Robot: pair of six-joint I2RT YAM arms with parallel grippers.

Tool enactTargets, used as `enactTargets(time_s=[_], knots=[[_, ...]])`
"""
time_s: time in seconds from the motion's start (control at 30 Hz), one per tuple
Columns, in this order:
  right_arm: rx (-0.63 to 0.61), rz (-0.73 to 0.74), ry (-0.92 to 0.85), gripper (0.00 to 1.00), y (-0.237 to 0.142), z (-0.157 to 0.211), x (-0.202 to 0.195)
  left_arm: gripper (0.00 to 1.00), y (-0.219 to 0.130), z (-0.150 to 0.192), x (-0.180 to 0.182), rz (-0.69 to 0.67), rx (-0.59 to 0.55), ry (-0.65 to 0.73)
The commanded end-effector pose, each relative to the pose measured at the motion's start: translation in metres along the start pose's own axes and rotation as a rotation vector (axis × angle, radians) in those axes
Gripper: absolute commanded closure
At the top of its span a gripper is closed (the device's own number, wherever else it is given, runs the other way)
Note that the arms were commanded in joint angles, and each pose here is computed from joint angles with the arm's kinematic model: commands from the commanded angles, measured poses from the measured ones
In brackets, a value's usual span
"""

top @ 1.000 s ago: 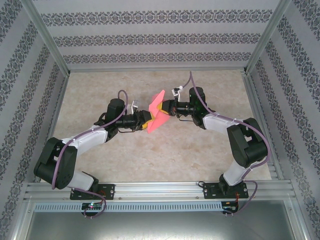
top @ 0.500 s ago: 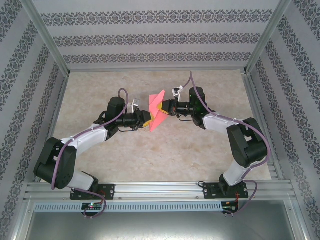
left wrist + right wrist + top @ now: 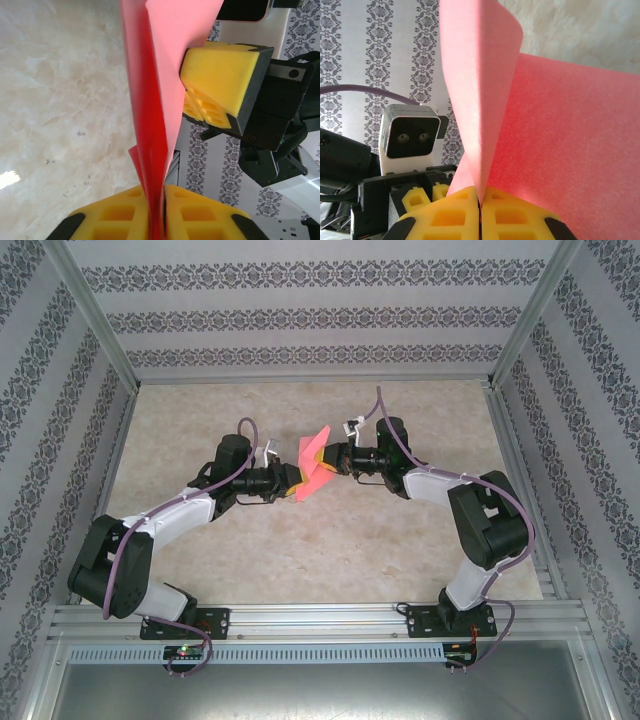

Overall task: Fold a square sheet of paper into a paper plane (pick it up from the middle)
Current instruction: Pick up the paper from the center of the table, then turn over the paper at the center of the table.

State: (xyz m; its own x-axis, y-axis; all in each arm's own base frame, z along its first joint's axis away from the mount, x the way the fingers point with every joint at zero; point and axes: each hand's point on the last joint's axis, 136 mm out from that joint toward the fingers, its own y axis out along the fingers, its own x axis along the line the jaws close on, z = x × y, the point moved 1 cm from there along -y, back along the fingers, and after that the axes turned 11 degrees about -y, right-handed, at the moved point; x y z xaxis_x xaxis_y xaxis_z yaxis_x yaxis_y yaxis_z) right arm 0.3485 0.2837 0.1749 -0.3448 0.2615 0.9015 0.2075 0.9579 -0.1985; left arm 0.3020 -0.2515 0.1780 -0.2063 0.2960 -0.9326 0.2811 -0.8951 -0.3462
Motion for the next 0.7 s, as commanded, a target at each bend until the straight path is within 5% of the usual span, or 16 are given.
enactTargets(time_s=[0.0,0.13,0.23,0.37,0.53,0.67], knots=[[-0.022,0.009,-0.011,0.92,-0.003,-0.003,-0.008,0.90,0.001,0.005,-0.010,0.005,0.031,0.050],[-0.022,0.017,-0.014,0.85,-0.004,-0.002,-0.010,0.94,0.000,0.005,-0.009,-0.015,0.032,0.057],[-0.029,0.029,-0.020,0.70,-0.008,-0.002,-0.012,0.96,-0.001,0.003,-0.005,-0.049,0.023,0.073],[-0.042,0.077,-0.043,0.58,-0.021,-0.003,-0.016,0.98,-0.016,-0.006,0.005,-0.210,-0.047,0.182],[-0.019,0.221,-0.105,0.46,-0.041,0.001,-0.021,1.00,-0.064,-0.029,0.011,-0.635,-0.201,0.440],[-0.015,0.332,-0.156,0.43,-0.062,-0.002,-0.018,1.00,-0.098,-0.045,0.023,-1.117,-0.261,0.670]])
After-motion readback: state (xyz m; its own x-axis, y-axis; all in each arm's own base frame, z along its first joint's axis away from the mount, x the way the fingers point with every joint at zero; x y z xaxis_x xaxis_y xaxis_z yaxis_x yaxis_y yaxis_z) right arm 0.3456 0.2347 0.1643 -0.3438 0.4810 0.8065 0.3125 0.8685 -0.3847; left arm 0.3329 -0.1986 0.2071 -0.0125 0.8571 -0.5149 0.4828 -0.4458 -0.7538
